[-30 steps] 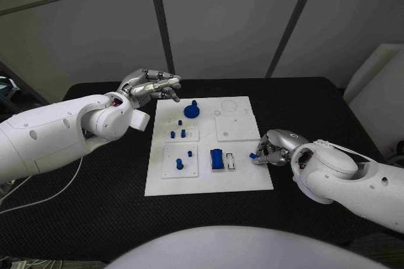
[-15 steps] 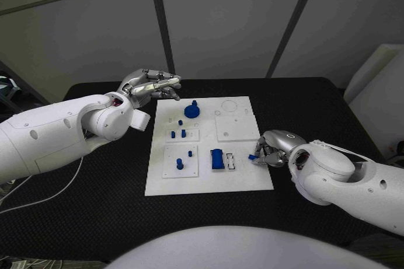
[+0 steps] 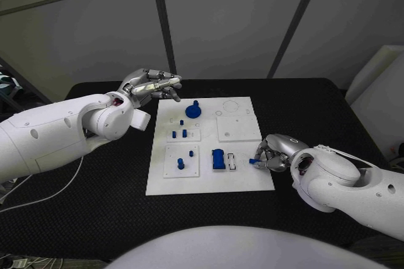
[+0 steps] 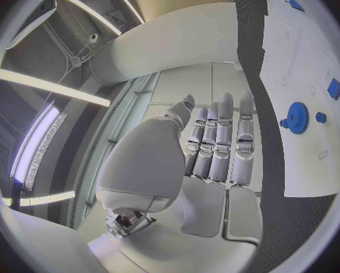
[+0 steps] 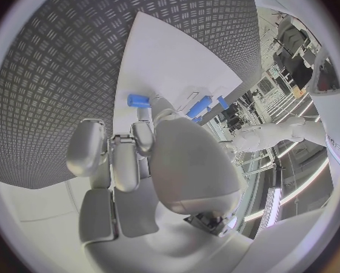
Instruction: Assemble the parts on the task board
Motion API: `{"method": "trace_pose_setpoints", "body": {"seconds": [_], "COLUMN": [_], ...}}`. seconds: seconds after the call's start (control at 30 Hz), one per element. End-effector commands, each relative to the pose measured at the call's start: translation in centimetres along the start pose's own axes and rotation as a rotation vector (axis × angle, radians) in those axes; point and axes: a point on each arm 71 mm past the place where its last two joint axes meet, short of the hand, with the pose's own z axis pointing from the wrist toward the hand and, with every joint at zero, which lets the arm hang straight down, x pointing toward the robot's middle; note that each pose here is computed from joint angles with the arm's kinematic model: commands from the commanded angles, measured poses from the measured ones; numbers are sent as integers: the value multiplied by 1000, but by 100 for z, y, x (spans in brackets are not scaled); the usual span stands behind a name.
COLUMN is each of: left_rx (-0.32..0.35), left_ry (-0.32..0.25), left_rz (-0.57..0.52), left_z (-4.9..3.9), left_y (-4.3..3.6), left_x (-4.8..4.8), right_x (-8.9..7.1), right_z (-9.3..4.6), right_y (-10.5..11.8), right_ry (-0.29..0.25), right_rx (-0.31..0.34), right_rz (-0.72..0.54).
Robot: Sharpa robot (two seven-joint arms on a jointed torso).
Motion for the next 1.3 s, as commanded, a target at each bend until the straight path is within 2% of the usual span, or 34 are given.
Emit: {"method": "trace_pose_setpoints", "body": {"seconds": [0.03,0.27,0.43,0.63,1.0,1.3], "left_rx": [11,12,12,12,9,5], "left_ry": [6,6,9,12,13,13], "left_rz": [2,2,1,0,-1,0], "left_z": [0,-2,2,8,3,-5], "left_y": [-17,-18,-18,-16,-18,-18], "left_x": [9,6,14,26,28,19], "right_x": [-45,-146,-162,-119,17,49], "right_z": [-15,-29,-22,56,217,257], "right_y": [23,165,256,320,364,378], "right_ry": [-40,-82,-85,-46,85,111], "right_rx": [6,-35,-57,-59,-38,-29], "right_rz": [101,151,172,182,172,170]}}
